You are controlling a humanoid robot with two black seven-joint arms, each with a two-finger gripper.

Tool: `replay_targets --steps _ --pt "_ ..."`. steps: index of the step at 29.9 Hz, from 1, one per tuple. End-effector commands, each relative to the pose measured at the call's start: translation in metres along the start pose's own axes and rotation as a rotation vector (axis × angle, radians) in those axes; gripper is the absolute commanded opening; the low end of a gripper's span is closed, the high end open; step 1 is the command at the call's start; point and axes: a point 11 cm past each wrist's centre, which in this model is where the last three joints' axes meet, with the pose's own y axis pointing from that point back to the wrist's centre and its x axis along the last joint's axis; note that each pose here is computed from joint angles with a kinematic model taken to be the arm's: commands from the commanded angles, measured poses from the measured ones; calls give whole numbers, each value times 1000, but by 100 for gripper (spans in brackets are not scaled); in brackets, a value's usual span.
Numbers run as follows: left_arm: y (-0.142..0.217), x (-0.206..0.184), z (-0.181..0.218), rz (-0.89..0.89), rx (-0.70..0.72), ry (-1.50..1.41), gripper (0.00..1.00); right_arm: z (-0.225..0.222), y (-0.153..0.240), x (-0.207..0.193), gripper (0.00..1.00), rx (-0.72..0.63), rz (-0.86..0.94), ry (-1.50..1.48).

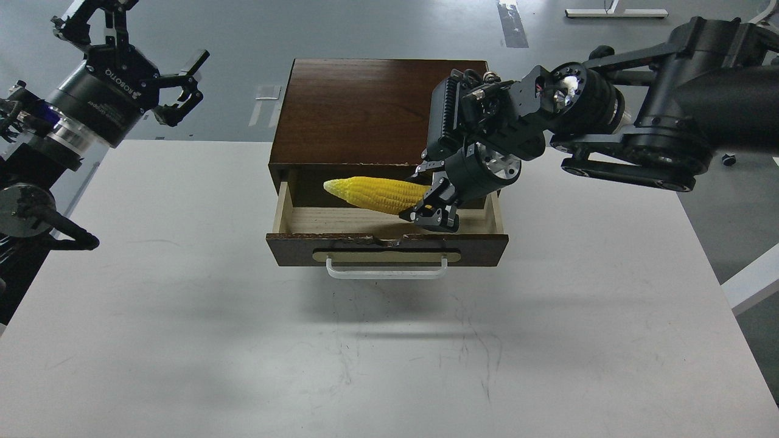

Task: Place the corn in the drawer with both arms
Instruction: 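Release the corn cob into the drawer and raise the right gripper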

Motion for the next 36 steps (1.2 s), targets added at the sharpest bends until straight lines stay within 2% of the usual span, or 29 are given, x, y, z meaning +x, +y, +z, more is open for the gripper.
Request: replay_targets --steps 1,9,13,17,20,21,27,30,36 --pt "0 0 0 -1 -1 1 98 0 1 1 58 0 3 -2" --pt "-1 0 3 -1 -10 -1 98 6 9 4 66 -18 24 -12" --pt "-2 0 5 0 -18 0 98 17 30 27 66 -46 138 -113" --pt "0 1 3 4 -14 3 98 37 63 47 70 -69 350 -349" --pt "1 1 1 7 -10 5 98 55 91 43 85 -93 485 -520" --pt "1 1 0 8 -10 6 98 64 106 35 98 -104 559 -621" --pt "6 5 -12 31 6 20 98 86 121 -38 99 -65 913 -1189" --pt "8 5 -18 31 22 6 98 85 109 -84 100 -33 1092 -1462" --pt "11 6 -27 19 58 -42 98 76 91 -163 100 -54 1340 -1821"
